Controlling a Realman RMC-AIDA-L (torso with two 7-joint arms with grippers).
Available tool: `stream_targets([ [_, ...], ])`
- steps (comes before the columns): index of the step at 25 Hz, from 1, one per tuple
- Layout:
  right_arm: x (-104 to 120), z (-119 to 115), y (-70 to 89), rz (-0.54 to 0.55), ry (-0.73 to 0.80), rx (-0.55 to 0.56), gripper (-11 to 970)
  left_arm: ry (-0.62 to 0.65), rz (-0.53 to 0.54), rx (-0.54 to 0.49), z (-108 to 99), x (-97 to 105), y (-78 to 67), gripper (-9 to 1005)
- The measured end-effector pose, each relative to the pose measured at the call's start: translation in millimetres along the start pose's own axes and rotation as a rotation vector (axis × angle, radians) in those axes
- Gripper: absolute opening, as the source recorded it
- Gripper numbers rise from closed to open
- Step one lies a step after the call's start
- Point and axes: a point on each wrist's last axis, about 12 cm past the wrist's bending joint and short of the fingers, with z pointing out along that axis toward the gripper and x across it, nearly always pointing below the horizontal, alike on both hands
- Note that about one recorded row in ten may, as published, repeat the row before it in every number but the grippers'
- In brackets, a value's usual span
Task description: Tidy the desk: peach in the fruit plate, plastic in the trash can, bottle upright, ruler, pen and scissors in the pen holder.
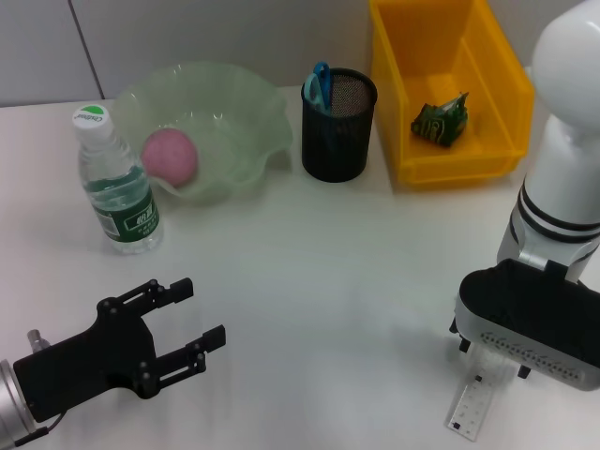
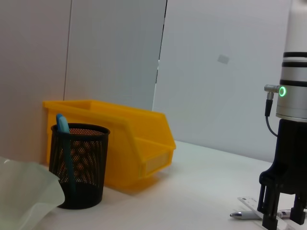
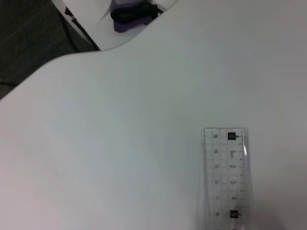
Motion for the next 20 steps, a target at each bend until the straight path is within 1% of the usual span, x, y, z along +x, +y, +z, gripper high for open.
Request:
stream_targets([
  [20,1.1,5.0,1.3,0.008,0.013,0.01,663,-0.002,-0.004,-0.012,-0.7,0.6,0.4,740],
])
